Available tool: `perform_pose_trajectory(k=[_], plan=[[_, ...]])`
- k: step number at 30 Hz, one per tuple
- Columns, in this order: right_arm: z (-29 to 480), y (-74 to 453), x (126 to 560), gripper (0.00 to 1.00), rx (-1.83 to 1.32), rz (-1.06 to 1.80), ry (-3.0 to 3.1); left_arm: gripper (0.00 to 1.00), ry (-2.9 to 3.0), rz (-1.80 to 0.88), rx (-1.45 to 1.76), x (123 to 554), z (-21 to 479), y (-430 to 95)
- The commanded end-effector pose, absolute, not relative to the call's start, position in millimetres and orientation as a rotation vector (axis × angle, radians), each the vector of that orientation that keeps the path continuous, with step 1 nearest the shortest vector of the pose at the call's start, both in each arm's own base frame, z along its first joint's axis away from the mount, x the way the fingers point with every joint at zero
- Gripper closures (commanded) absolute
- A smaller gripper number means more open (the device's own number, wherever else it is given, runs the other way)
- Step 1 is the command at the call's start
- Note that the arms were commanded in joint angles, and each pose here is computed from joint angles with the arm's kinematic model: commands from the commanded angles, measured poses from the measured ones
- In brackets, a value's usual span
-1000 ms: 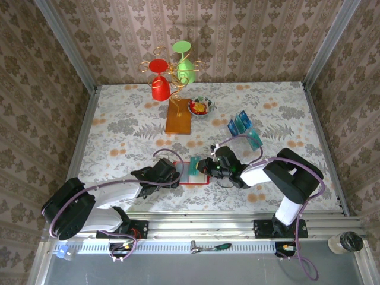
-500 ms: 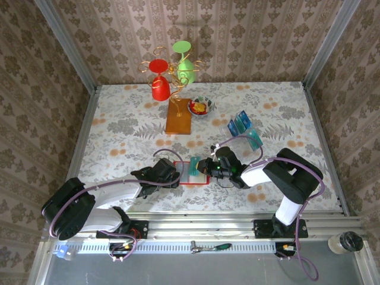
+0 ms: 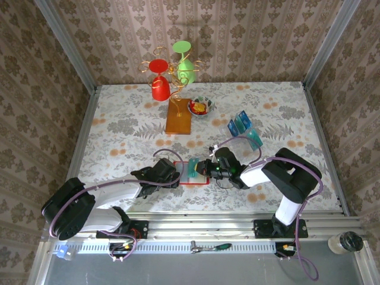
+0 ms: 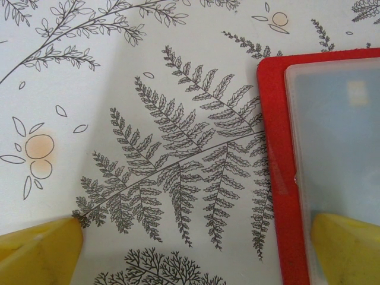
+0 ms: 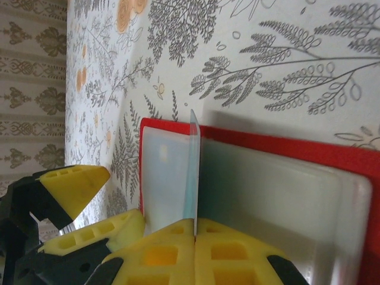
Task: Put the credit cards into the card holder
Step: Insert the credit card into the card slot.
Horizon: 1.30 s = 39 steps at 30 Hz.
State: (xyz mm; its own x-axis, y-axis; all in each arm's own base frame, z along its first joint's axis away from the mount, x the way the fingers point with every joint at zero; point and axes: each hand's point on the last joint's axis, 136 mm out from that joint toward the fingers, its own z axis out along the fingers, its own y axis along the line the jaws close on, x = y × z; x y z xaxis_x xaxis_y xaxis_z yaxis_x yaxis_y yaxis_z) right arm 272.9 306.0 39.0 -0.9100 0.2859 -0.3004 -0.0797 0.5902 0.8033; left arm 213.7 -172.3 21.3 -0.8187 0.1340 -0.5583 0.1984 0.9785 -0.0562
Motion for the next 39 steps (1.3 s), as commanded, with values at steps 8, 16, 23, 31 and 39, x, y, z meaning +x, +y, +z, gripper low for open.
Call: perform_pose_trajectory(k=[8,16,23,31,39], plan=[[19.5,300.9,255.1,1.00,0.153,1.221,2.487,0.00,2.566,-0.099,0.235,207.4,15.3,-162.9],[13.5,297.4,249.6,1.00,0.170,1.202,2.507,0.00,2.568,-0.096,0.237,206.6,14.6,-162.1],[8.3,296.2,245.0,1.00,0.180,1.194,2.524,0.00,2.568,-0.096,0.235,206.5,14.3,-161.7],[1.7,298.6,243.9,1.00,0.206,1.193,2.541,0.00,2.570,-0.097,0.237,206.0,13.6,-162.0],[-2.8,296.7,242.1,1.00,0.227,1.187,2.553,0.00,2.567,-0.099,0.233,206.4,14.0,-162.2]])
